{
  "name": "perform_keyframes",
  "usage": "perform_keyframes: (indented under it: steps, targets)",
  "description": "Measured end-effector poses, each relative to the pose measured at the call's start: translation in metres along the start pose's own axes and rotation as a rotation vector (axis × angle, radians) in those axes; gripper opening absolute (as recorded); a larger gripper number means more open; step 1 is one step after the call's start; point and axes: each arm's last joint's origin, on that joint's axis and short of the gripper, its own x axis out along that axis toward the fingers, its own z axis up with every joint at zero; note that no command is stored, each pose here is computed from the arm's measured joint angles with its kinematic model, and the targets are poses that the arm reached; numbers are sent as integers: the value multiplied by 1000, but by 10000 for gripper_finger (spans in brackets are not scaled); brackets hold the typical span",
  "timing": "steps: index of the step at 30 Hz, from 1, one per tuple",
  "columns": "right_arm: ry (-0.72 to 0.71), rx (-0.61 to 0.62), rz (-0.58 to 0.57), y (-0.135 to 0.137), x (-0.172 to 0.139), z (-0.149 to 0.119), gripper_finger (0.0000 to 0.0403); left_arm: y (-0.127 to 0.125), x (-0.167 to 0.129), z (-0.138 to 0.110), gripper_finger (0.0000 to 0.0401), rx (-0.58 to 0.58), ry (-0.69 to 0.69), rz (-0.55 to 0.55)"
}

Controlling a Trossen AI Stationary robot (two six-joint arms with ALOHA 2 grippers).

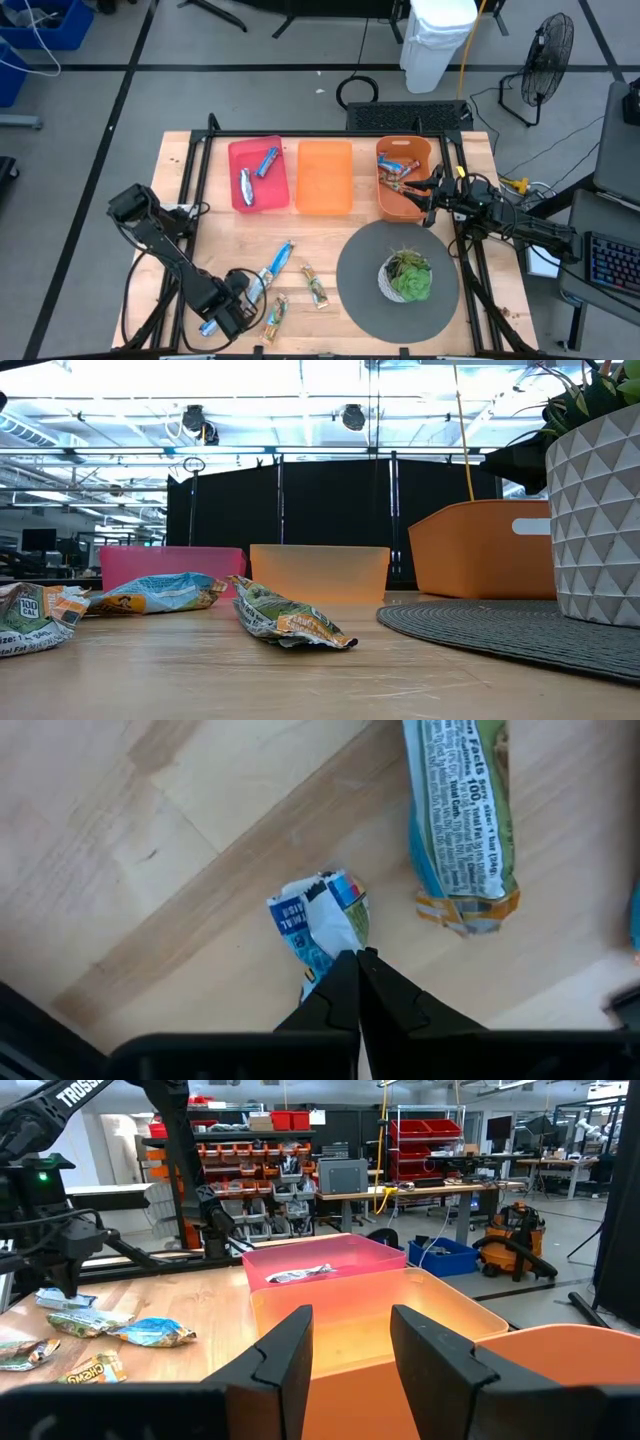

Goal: Pick and place Granola Bars by type
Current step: Put the blue granola bar into the pink bin

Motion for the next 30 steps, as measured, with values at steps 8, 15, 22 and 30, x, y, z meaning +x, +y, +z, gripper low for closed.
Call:
perform_keyframes:
  steps: [8, 15, 22, 30]
  targets:
    - [0, 0, 0, 0, 0, 0, 128, -2, 0, 0, 28, -12, 10, -23]
    - [0, 0, 0, 0, 0, 0, 128, -5, -7, -6, 46, -71, 281, 21]
    - [0, 0, 0, 0, 0, 0, 128, -4, -5, -10, 36, -112, 173, 2]
    - [0, 0, 0, 0, 0, 0, 128, 0, -3, -16, 35, -182, 132, 27]
